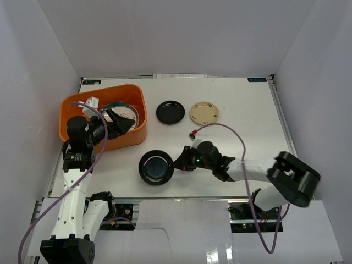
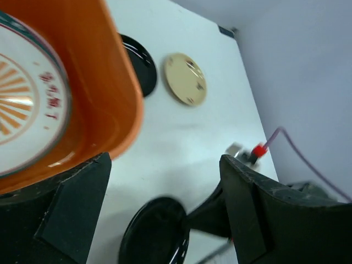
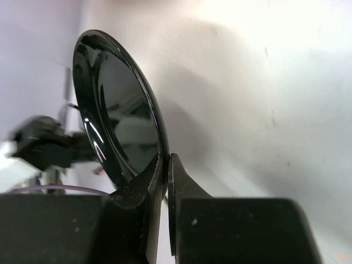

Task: Place the plates into the plastic bin on the countertop

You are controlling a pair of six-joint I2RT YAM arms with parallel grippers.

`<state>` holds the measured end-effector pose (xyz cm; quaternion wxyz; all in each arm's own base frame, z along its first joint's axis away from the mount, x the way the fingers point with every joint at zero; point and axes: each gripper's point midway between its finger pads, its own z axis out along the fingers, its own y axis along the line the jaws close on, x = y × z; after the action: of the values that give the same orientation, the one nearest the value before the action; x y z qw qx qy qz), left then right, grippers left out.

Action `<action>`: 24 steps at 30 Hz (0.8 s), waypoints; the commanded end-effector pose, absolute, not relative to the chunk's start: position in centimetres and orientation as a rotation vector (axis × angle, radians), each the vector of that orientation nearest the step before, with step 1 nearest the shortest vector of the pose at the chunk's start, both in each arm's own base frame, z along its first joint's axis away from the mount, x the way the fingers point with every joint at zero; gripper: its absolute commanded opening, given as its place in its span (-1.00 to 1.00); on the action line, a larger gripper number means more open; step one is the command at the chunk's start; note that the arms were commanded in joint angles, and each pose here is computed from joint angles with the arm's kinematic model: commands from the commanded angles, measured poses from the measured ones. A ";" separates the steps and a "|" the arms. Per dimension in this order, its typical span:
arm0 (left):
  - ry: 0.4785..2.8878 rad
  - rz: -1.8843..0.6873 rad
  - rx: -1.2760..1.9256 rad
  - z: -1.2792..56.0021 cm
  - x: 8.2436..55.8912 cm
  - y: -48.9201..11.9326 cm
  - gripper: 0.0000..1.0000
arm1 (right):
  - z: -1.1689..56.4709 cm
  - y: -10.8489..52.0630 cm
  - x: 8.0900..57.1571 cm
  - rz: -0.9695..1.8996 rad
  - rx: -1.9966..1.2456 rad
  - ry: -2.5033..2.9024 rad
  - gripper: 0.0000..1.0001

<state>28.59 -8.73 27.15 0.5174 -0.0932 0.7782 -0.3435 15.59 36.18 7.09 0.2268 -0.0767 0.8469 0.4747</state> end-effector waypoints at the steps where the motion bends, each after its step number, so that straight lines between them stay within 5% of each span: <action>1: 1.917 -0.964 -0.009 27.5 24.9 -11.9 0.77 | 15.3 34.3 18.0 1.405 -0.216 2.049 -0.84; 14: 1.994 -1.232 0.242 26.0 20.4 -16.8 0.65 | 25.1 33.3 20.0 1.454 -0.318 1.863 -0.85; 16: 2.002 -1.222 0.246 25.7 20.6 -17.0 0.44 | 25.6 33.7 20.1 1.465 -0.328 1.854 -0.84; 19: 2.015 -1.222 0.241 25.1 20.9 -17.1 -0.18 | 25.8 33.7 20.2 1.466 -0.326 1.852 -0.85; 20: 2.022 -1.210 0.216 24.9 21.2 -17.0 -0.57 | 25.7 33.6 20.3 1.463 -0.324 1.851 -0.84; 22: 2.017 -1.200 0.197 24.8 21.7 -17.0 -0.87 | 25.5 33.3 20.4 1.458 -0.313 1.857 -0.83; 24: 2.000 -1.188 0.168 25.4 22.5 -16.9 -1.00 | 25.2 32.7 20.6 1.452 -0.302 1.862 -0.35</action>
<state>22.02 -16.42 23.69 0.3747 0.0624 0.8065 -0.4530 20.32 33.02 23.09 0.3509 -0.1072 0.7462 0.5555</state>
